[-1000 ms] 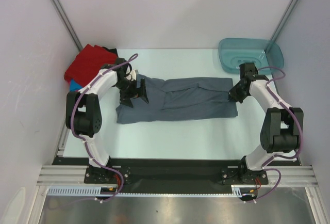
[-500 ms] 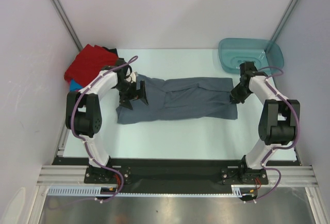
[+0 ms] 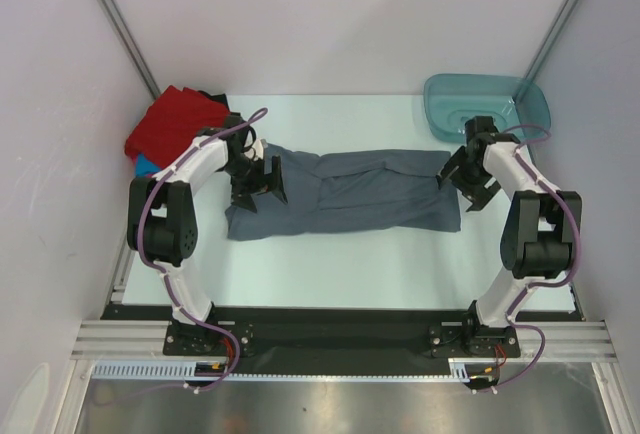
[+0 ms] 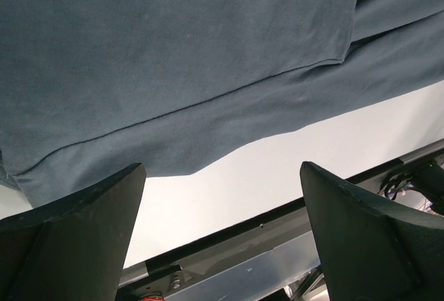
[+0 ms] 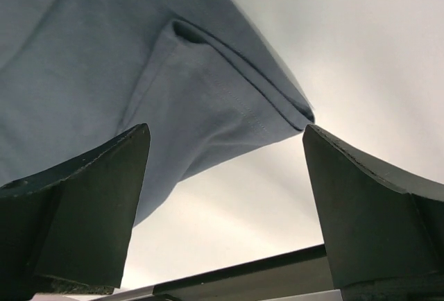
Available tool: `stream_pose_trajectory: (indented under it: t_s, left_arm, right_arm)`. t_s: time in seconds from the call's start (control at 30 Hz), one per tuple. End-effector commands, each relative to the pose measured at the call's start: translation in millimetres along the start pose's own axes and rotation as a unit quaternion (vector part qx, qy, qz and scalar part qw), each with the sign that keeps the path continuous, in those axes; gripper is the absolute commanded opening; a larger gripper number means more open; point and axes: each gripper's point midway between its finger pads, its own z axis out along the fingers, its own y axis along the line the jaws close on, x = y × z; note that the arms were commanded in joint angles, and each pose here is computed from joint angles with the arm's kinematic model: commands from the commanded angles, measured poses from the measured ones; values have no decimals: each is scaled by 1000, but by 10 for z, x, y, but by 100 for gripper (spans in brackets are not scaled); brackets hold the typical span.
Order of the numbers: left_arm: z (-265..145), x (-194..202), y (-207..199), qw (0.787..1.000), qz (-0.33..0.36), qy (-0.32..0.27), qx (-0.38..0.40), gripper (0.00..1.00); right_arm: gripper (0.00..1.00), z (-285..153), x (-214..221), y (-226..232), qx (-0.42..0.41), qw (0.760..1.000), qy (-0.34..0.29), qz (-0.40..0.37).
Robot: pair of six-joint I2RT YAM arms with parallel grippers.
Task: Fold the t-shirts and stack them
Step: Fold the tshirt
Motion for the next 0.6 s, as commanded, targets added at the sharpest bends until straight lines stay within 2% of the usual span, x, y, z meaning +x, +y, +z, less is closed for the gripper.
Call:
stream_pose_trajectory:
  t_s: [0.0, 0.17, 0.33, 0.5, 0.53, 0.57]
  left_arm:
    - [-133, -74, -65, 999, 9, -31, 1, 100]
    - [-95, -54, -58, 999, 13, -32, 1, 100]
    - [40, 14, -33, 999, 14, -28, 11, 100]
    - [156, 6, -149, 998, 7, -29, 58, 100]
    - [174, -91, -299, 995, -8, -39, 92, 100]
    - [169, -120, -315, 995, -15, -44, 94, 100]
  right_arm:
    - [96, -204, -116, 52, -11, 1000, -16, -9]
    - [96, -148, 47, -87, 14, 1000, -5, -23]
    - [88, 9, 259, -204, 25, 999, 27, -30]
    - [86, -139, 245, 46, 30, 992, -3, -123]
    - [86, -331, 76, 392, -14, 986, -32, -162]
    - [86, -375, 41, 469, -23, 983, -38, -178]
